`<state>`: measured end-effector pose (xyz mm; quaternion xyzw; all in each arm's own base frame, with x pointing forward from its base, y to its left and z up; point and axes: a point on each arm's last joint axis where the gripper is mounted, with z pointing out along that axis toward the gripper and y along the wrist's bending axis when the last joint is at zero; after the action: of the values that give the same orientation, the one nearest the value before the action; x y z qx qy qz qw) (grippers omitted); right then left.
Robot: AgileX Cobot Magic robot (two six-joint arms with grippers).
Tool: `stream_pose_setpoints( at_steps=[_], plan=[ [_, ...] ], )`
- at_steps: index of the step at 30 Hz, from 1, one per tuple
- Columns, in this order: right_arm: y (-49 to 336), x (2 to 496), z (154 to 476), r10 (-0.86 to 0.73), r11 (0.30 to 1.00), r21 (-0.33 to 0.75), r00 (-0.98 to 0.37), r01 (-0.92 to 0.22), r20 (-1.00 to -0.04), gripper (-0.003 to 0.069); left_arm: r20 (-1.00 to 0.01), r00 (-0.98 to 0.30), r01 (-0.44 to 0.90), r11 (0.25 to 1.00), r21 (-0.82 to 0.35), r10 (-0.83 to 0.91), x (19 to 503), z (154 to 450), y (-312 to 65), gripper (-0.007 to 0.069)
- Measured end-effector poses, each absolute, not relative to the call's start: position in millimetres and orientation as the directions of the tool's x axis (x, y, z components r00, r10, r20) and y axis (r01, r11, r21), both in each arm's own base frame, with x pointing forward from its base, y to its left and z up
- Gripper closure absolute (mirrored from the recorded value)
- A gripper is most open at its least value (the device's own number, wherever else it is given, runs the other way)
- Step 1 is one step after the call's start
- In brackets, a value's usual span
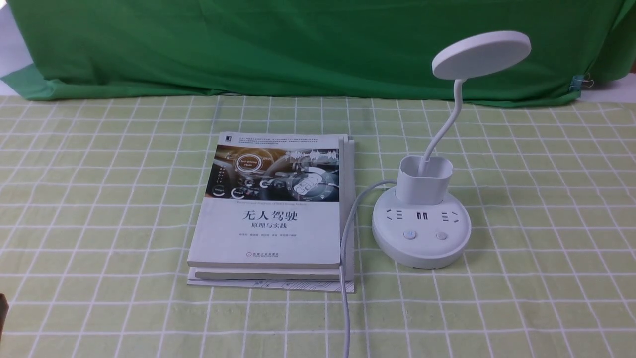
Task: Turn on the table lamp on the green coffee tablecloth with your hand.
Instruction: 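Press the button on the base of the white desk lamp with the right gripper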
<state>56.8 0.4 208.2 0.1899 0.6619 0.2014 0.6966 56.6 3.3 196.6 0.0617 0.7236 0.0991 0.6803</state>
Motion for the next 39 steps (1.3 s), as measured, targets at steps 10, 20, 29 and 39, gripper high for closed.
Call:
stream_pose_setpoints(
  at_steps=[10,20,29,39],
  plan=[
    [8.6,62.5,241.2,0.452,0.885,0.46,-0.103,-0.074,-0.886,0.0578,-0.972,-0.067,-0.046,0.973,0.228,0.225,56.6,196.6,3.3,0.0384],
    [43.5,167.6,287.5,-0.168,0.951,0.121,-0.802,-0.285,-0.574,0.0627,-0.972,-0.067,-0.046,0.973,0.228,0.225,56.6,196.6,3.3,0.0384],
    [94.8,253.8,259.7,-0.364,0.891,0.104,-0.833,-0.441,-0.416,0.0627,-0.972,-0.067,-0.046,0.973,0.228,0.225,56.6,196.6,3.3,0.0384],
    [139.4,319.3,218.4,-0.454,0.853,0.098,-0.822,-0.513,-0.345,0.0627,-0.972,-0.067,-0.046,0.973,0.228,0.225,56.6,196.6,3.3,0.0384]
  ],
)
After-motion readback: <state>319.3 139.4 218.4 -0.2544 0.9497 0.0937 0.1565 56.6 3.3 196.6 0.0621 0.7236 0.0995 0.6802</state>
